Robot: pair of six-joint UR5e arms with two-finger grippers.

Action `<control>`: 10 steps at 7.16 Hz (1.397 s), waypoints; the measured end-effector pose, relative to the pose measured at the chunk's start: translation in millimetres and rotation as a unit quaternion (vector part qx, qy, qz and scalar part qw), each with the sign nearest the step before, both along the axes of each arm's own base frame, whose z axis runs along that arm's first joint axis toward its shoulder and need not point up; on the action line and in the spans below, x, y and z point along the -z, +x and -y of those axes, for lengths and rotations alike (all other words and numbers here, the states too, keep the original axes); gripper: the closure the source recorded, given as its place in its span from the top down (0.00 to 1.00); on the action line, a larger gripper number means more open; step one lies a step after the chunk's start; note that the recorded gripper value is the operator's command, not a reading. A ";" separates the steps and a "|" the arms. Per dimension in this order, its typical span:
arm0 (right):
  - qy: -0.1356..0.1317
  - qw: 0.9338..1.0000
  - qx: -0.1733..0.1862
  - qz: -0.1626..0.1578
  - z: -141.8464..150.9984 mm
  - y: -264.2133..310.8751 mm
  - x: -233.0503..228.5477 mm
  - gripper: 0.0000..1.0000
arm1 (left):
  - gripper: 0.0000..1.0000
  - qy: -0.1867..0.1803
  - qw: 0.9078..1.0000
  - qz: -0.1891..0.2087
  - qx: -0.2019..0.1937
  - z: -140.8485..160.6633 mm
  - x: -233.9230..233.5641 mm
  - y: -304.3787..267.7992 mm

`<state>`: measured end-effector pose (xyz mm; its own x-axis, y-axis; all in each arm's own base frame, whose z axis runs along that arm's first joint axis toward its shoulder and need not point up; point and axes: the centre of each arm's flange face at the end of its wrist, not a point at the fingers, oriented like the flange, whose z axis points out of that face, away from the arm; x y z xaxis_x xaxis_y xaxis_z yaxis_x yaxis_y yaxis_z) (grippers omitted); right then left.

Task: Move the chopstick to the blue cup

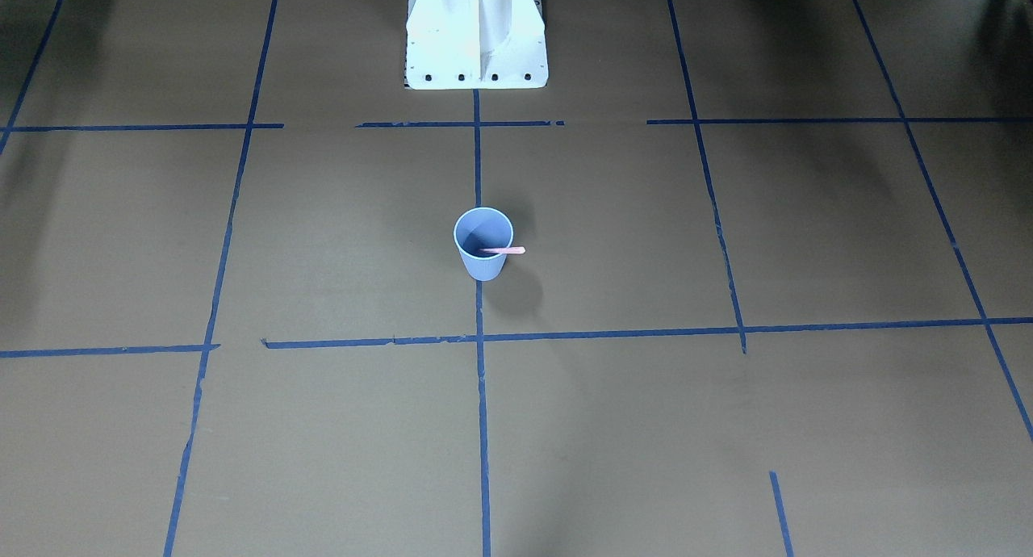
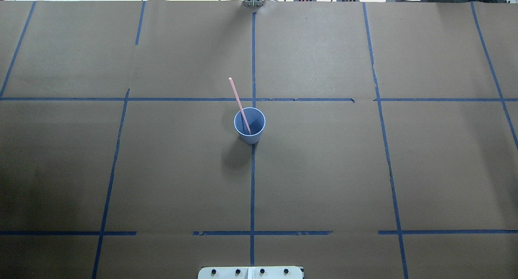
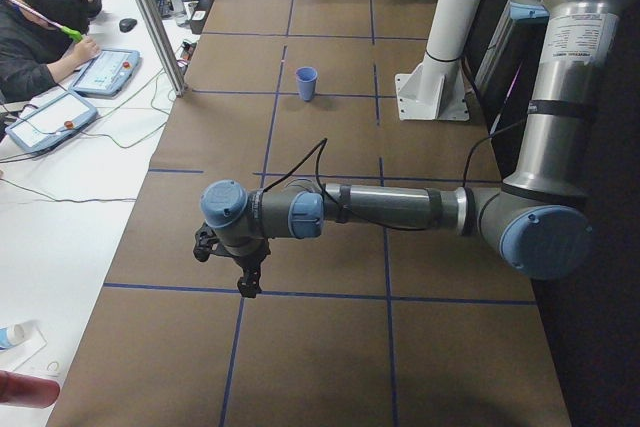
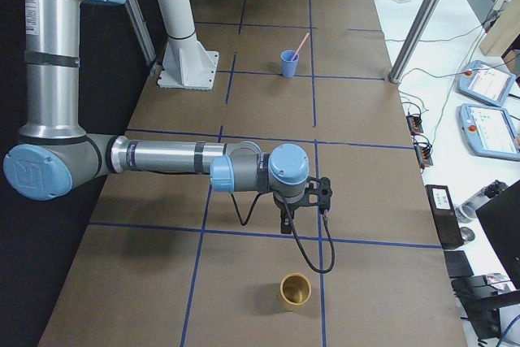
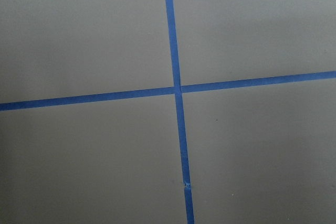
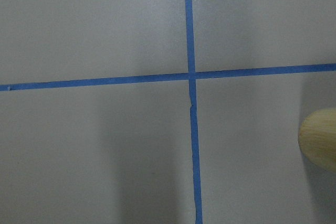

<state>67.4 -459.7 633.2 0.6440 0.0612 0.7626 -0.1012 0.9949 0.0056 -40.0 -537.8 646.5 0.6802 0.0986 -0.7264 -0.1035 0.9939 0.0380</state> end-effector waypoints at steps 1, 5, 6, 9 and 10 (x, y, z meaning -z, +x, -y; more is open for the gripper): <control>0.000 1.000 0.000 -0.001 0.0 0.3 0.2 1.00 | 1.00 -0.002 1.000 0.000 0.000 -2.4 -3.1 -0.4; 0.002 1.000 -0.001 -0.003 0.2 0.9 1.8 1.00 | 1.00 -0.015 1.000 0.000 0.007 -18.5 -17.9 -9.0; 0.002 1.000 -0.001 -0.003 0.1 0.9 1.7 1.00 | 1.00 -0.014 1.000 0.000 0.013 -19.6 -17.6 -14.7; 0.003 1.000 -0.001 -0.003 0.6 0.9 2.5 1.00 | 1.00 -0.013 1.000 -0.001 0.023 -20.9 -16.5 -25.4; 0.003 1.000 -0.001 -0.003 0.6 0.9 2.6 1.00 | 1.00 -0.013 1.000 -0.001 0.024 -21.3 -16.7 -25.7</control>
